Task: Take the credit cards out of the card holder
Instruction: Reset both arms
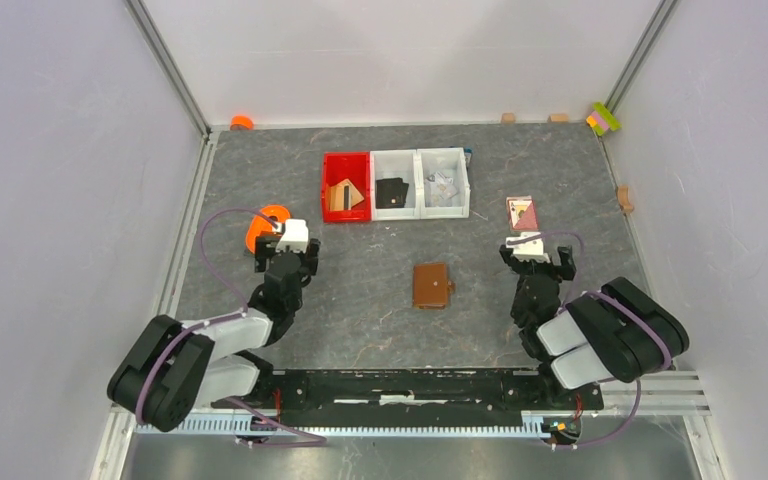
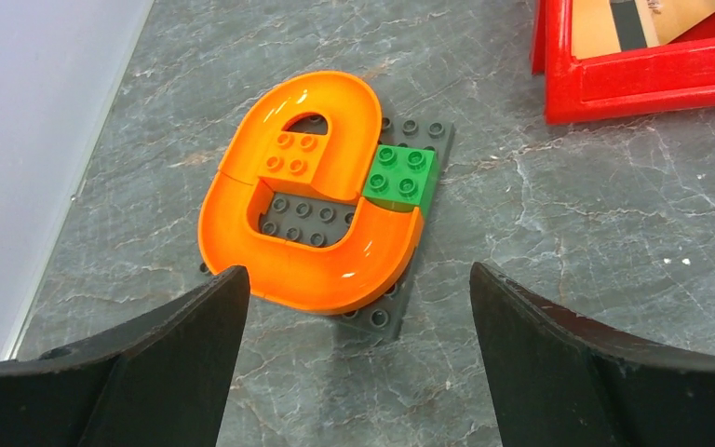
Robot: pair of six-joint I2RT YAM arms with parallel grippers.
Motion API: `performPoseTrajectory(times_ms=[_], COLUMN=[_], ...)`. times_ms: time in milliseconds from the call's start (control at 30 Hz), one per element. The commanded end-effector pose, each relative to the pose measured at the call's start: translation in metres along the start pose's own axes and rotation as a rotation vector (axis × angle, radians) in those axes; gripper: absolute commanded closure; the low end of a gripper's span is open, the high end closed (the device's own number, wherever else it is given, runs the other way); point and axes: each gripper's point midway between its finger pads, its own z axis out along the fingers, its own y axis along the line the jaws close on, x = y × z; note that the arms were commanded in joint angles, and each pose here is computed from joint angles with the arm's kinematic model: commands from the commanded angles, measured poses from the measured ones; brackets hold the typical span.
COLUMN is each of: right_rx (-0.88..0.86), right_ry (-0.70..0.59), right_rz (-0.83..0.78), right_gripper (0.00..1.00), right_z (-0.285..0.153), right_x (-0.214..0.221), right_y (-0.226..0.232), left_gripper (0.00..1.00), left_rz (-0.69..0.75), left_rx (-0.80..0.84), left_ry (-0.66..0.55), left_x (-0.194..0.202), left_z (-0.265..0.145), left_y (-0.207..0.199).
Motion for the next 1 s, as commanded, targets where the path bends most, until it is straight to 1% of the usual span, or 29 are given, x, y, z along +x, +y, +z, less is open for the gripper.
performPoseTrajectory(times_ms=[0,100,133,233,333,367,433,533,567,667,700,767,800,833,867,900,933,967], right_rx=[0.108,0.151,0.144,0.121,0.117,0.066,0.055,0.034,0.030,0.013,-0.002,-0.038,-0.046,-0.005,-0.005,-0.052,-0.093,-0.094], right_ry=[-0.103,-0.119,-0.114,-0.099,-0.107,-0.136,-0.128,-0.108,-0.099,-0.081,-0.071,-0.062,-0.047,-0.074,-0.070,-0.014,0.010,-0.010], right_rz=[0.173,0.209,0.205,0.192,0.191,0.175,0.169,0.171,0.169,0.171,0.172,0.188,0.221,0.242,0.227,0.221,0.223,0.231], right_gripper=[0.02,0.02,0.03,0.06,0.03,0.03,0.04,0.08,0.10,0.10,0.02,0.02,0.02,0.02,0.02,0.02,0.02,0.02], right_z=[-0.033,-0.037,-0.037,-0.032,-0.032,-0.033,-0.031,-0.025,-0.023,-0.017,-0.013,-0.011,-0.013,-0.011,-0.006,-0.002,0.003,0.005], right_x=[0.001,-0.002,-0.001,0.001,0.000,-0.004,-0.002,0.001,0.002,0.005,0.007,0.011,0.019,0.013,0.011,0.022,0.026,0.022], right_y=[-0.051,-0.062,-0.060,-0.053,-0.053,-0.047,-0.043,-0.036,-0.035,-0.029,-0.026,-0.021,-0.022,-0.031,-0.029,-0.017,-0.010,-0.011], left_gripper=[0.07,0.08,0.07,0.09,0.09,0.08,0.08,0.12,0.12,0.13,0.12,0.13,0.13,0.13,0.14,0.14,0.13,0.13], left_rz=[-0.080,-0.099,-0.113,-0.150,-0.159,-0.161,-0.161,-0.166,-0.176,-0.200,-0.205,-0.195,-0.184,-0.176,-0.171,-0.167,-0.168,-0.169], left_rx=[0.036,0.086,0.098,0.088,0.096,0.105,0.111,0.115,0.094,0.009,-0.008,-0.016,-0.004,0.007,0.011,0.011,0.008,0.003], left_ry=[-0.137,-0.159,-0.173,-0.130,-0.133,-0.139,-0.142,-0.171,-0.185,-0.169,-0.161,-0.153,-0.152,-0.152,-0.152,-0.148,-0.144,-0.141], left_x=[-0.040,-0.043,-0.044,-0.040,-0.040,-0.041,-0.040,-0.043,-0.042,-0.034,-0.033,-0.033,-0.033,-0.033,-0.033,-0.033,-0.033,-0.033], left_z=[0.013,0.017,0.018,0.027,0.027,0.025,0.025,0.020,0.016,0.008,0.007,0.009,0.009,0.009,0.009,0.008,0.008,0.009], left_y=[-0.007,-0.009,-0.008,-0.001,0.001,0.000,-0.001,0.001,0.007,0.025,0.028,0.028,0.025,0.022,0.021,0.020,0.021,0.021])
